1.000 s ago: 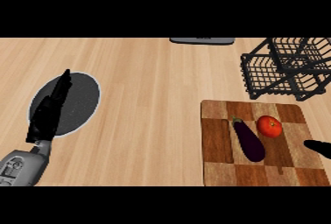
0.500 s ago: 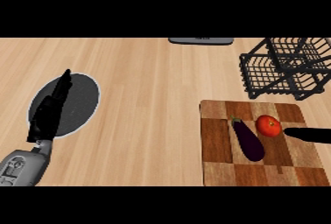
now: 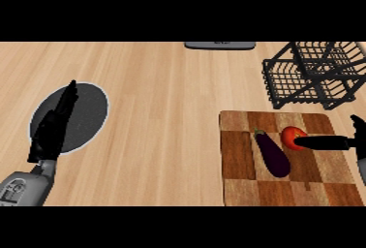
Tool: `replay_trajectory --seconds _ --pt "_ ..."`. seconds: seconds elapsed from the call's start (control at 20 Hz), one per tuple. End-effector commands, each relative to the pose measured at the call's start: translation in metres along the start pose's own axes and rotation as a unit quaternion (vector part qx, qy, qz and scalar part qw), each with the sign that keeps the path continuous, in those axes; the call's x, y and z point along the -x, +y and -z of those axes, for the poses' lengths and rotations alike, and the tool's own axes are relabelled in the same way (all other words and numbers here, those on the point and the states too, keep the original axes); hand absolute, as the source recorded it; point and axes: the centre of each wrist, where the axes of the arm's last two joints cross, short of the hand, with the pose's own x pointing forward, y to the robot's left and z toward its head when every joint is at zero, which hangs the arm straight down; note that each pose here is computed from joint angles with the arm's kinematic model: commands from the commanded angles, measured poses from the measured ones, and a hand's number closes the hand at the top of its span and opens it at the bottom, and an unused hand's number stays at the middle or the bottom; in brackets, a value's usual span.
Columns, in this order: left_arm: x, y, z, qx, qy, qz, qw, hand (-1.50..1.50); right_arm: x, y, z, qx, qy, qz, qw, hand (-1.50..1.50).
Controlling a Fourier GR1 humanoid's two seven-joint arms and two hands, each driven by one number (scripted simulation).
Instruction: Pick the tomato from the cutting board and place it in the tiered basket
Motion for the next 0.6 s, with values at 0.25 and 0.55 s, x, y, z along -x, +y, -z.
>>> replay_trajectory --seconds 0.25,0.55 --pt "-0.002 -0.001 0.009 0.003 0.006 0.002 1.0000 0.00 -0.022 0.026 0.004 0.022 0.094 -0.060 0.994 -1.50" --pt "0.002 0.019 -0.002 -0.010 0.005 0.004 0.9999 0.00 -0.019 0.026 0.001 0.023 0.086 -0.079 0.993 -1.50"
